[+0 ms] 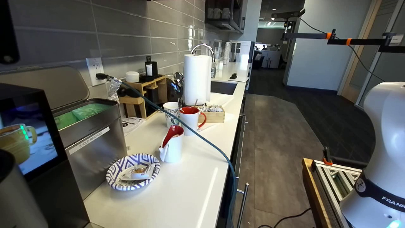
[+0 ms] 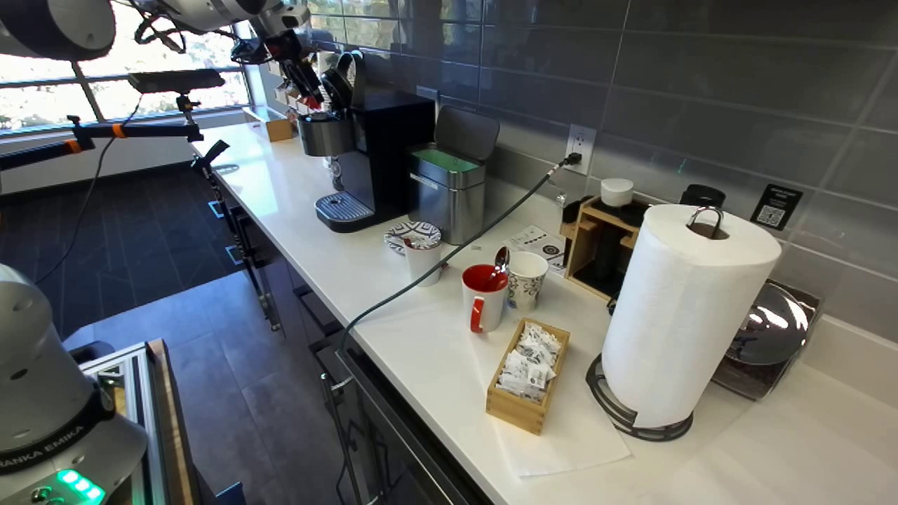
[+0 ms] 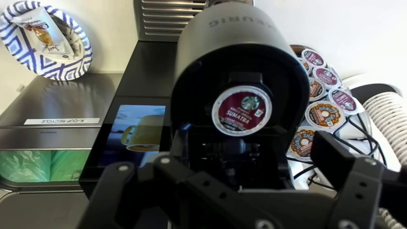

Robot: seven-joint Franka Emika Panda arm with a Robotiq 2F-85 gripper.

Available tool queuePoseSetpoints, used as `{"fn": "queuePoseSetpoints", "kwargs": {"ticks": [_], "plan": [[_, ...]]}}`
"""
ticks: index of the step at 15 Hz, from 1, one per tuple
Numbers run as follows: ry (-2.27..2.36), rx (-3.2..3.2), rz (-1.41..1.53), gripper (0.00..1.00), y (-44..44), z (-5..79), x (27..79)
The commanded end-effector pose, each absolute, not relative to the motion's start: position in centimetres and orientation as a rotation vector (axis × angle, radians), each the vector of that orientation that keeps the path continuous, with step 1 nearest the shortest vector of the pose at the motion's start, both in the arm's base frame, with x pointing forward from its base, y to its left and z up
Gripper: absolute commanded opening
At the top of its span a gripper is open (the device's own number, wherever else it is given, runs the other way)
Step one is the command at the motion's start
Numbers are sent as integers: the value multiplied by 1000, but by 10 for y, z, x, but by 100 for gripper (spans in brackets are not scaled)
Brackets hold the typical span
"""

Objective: Put the coffee pod inside the coffeemaker chamber.

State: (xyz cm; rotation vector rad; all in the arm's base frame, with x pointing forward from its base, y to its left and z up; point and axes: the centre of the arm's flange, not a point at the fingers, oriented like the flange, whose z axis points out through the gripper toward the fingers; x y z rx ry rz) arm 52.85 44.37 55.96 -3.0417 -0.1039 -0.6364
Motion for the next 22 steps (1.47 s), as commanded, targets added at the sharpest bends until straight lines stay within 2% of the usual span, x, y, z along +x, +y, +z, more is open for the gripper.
{"fn": "queuePoseSetpoints", "kwargs": {"ticks": [1,8,18,22], "plan": [[-60,-3041,-586,100,431,562,520],[48,-2891,-437,100,373,585,485],[-398,-2677,-804,100,311,617,371],[-66,-2621,-631,100,275,604,339]]}}
